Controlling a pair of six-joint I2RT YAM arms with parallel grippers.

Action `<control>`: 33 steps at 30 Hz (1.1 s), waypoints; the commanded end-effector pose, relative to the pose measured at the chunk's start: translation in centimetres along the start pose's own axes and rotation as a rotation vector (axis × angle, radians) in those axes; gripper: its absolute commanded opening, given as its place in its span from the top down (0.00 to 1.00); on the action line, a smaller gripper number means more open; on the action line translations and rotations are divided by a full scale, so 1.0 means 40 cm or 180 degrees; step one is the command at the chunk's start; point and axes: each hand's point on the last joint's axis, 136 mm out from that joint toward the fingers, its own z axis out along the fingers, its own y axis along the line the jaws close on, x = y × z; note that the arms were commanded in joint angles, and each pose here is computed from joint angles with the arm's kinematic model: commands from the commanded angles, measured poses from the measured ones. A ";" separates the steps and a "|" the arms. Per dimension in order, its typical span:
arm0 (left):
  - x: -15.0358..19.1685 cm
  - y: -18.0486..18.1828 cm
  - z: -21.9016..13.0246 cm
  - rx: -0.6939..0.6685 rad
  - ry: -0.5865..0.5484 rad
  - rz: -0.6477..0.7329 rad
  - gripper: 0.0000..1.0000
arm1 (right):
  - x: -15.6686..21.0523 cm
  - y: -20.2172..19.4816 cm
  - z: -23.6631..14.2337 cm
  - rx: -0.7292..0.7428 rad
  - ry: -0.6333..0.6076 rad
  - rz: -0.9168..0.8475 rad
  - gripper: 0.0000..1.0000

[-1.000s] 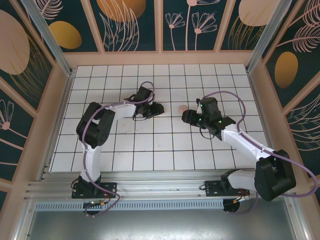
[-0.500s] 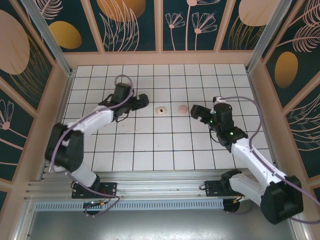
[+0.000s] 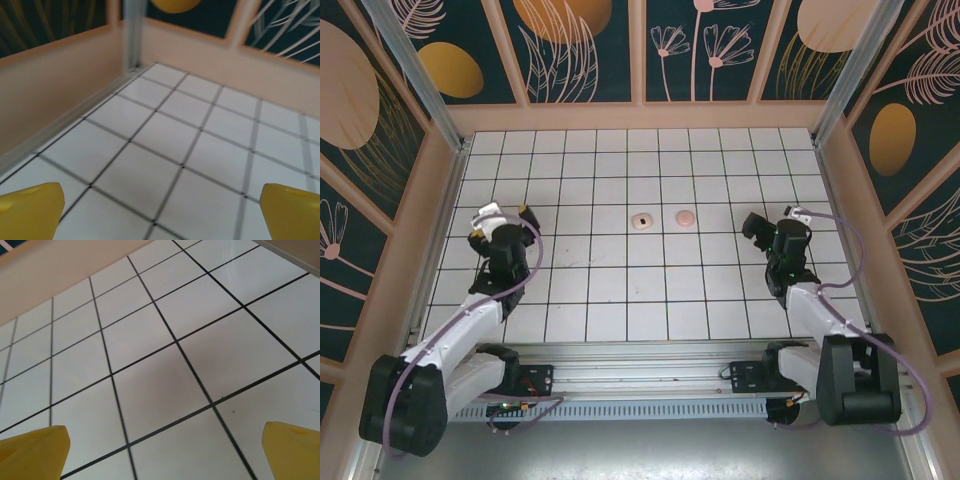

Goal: Insert the wireless bluetooth earbuds into the charging case

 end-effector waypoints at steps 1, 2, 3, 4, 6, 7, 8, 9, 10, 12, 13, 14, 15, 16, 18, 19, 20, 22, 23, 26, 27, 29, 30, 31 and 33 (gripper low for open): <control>-0.008 0.081 0.004 -0.0307 -0.0457 -0.0036 0.01 | -0.078 0.021 0.027 -0.0087 -0.0392 -0.0273 0.01; 0.030 0.104 0.006 -0.0345 -0.0453 -0.0087 0.01 | -0.088 0.031 0.038 -0.0131 -0.0443 -0.0358 0.01; 0.033 0.128 0.003 -0.0462 -0.0559 -0.0124 0.01 | -0.093 0.037 0.048 -0.0165 -0.0504 -0.0454 0.01; 0.044 0.112 0.011 -0.0372 -0.0430 -0.0082 0.01 | -0.099 0.040 0.054 -0.0189 -0.0587 -0.0512 0.01; 0.029 0.085 -0.008 -0.0039 -0.0619 -0.0045 0.01 | -0.093 0.036 0.074 -0.0172 -0.0642 -0.0678 0.01; 0.018 0.082 -0.024 0.0073 -0.0759 -0.0068 0.01 | -0.085 0.030 0.080 -0.0148 -0.0636 -0.0716 0.01; 0.009 0.104 -0.039 0.0001 -0.0904 -0.0111 0.01 | -0.075 0.027 0.082 -0.0177 -0.0663 -0.0754 0.01; -0.001 0.127 -0.047 -0.0141 -0.1012 -0.0160 0.01 | -0.066 0.024 0.079 -0.0234 -0.0709 -0.0768 0.01; -0.008 0.132 -0.049 -0.0191 -0.1061 -0.0092 0.01 | -0.058 0.021 0.075 -0.0283 -0.0740 -0.0761 0.01; -0.014 0.102 -0.036 -0.0073 -0.1091 0.0133 0.01 | -0.058 0.015 0.068 -0.0354 -0.0806 -0.0735 0.01; -0.016 0.086 -0.029 0.0005 -0.1099 0.0180 0.01 | -0.058 0.013 0.066 -0.0391 -0.0832 -0.0721 0.01; -0.002 0.062 -0.014 0.0118 -0.1034 0.0241 0.01 | -0.056 0.007 0.066 -0.0408 -0.0852 -0.0690 0.01; 0.006 0.042 -0.002 0.0212 -0.1027 0.0309 0.01 | -0.055 -0.008 0.072 -0.0374 -0.0858 -0.0640 0.01; 0.008 0.029 0.005 0.0262 -0.1062 0.0345 0.01 | -0.049 0.003 0.074 -0.0465 -0.0834 -0.0668 0.01; 0.014 0.016 0.013 0.0331 -0.0988 0.0377 0.01 | -0.039 0.015 0.081 -0.0561 -0.0787 -0.0722 0.01; 0.024 0.006 0.018 0.0418 -0.0894 0.0411 0.01 | -0.037 0.018 0.080 -0.0581 -0.0776 -0.0732 0.01; 0.028 -0.007 0.021 0.0579 -0.0887 0.0452 0.01 | -0.035 0.021 0.077 -0.0613 -0.0787 -0.0743 0.01; 0.039 -0.001 0.027 0.0632 -0.0913 0.0430 0.01 | -0.024 0.024 0.074 -0.0661 -0.0798 -0.0778 0.01; 0.030 0.001 0.029 0.0598 -0.0983 0.0388 0.01 | -0.021 0.025 0.071 -0.0681 -0.0812 -0.0784 0.01; 0.058 0.000 0.084 0.0454 -0.0642 0.0424 0.01 | -0.017 0.027 0.065 -0.0720 -0.0836 -0.0804 0.01; 0.056 -0.002 0.106 0.0433 -0.0592 0.0386 0.01 | -0.017 0.028 0.065 -0.0725 -0.0838 -0.0804 0.01; 0.058 0.009 0.121 0.0434 -0.0506 0.0323 0.01 | -0.014 0.036 0.066 -0.0745 -0.0831 -0.0847 0.01; 0.055 0.009 0.119 0.0439 -0.0533 0.0317 0.01 | -0.014 0.035 0.067 -0.0724 -0.0828 -0.0854 0.01; 0.056 0.009 0.119 0.0440 -0.0514 0.0323 0.01 | -0.014 0.037 0.067 -0.0728 -0.0829 -0.0853 0.01; 0.054 0.009 0.118 0.0443 -0.0529 0.0320 0.01 | -0.013 0.036 0.068 -0.0722 -0.0825 -0.0854 0.01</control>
